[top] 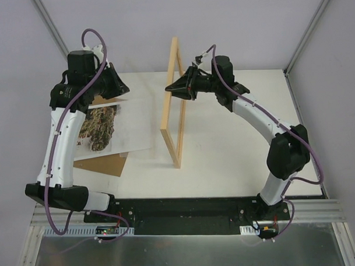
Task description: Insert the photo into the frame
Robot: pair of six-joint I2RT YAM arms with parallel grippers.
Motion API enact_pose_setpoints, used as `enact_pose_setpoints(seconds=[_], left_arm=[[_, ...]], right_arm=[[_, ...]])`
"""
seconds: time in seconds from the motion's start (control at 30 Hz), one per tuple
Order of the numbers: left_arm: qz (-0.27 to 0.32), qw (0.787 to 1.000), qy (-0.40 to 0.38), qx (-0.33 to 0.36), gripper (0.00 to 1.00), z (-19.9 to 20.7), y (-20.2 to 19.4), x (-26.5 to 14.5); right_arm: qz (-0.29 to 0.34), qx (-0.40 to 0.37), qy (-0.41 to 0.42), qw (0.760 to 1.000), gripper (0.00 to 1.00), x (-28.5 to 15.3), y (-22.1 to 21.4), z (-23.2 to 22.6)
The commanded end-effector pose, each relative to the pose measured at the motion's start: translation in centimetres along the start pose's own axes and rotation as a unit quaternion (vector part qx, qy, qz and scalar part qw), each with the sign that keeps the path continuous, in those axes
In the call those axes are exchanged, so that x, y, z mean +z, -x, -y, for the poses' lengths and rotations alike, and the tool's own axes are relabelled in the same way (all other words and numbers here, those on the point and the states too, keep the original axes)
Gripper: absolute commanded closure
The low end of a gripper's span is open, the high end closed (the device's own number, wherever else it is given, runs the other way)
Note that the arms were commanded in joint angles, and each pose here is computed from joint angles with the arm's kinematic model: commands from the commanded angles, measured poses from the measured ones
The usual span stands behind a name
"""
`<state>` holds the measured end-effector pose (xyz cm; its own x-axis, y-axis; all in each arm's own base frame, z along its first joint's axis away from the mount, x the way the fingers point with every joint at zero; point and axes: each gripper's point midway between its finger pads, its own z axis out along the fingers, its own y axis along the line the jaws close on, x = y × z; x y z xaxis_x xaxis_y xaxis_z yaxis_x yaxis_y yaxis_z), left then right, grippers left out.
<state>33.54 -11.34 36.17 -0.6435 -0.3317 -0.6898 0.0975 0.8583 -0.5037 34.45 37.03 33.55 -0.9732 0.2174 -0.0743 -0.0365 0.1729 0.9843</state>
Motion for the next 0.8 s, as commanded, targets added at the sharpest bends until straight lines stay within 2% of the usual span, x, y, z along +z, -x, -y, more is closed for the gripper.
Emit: enact_pose_setpoints(seconds=[0.0,0.23,0.47,0.67,0.77], left_arm=[[0.012,0.999,0.028,0.043,1.0,0.6,0.4,0.2],[0.005,0.997,0.025,0.068,1.0,2.9,0.0,1.4],[-0.01,0.995,0.02,0.093,1.0,5.8,-1.7,3.0],[-0.019,0.993,0.017,0.113,1.0,8.3,-3.2,4.3],[-0.029,0.992,0.011,0.122,1.0,9.5,-4.1,5.1]], right_arm=[[-0.015,-0.082,0.095,0.992,0.99,-3.3,-2.8,-6.3],[0.0,-0.087,0.091,0.992,0.99,-5.6,-3.5,-4.9],[0.001,-0.087,0.083,0.993,0.85,-6.9,-4.2,-3.4],[0.004,-0.092,0.083,0.992,0.86,-7.6,-4.5,-3.1],[0.009,-0.092,0.079,0.993,0.8,-8.1,-4.6,-2.5]])
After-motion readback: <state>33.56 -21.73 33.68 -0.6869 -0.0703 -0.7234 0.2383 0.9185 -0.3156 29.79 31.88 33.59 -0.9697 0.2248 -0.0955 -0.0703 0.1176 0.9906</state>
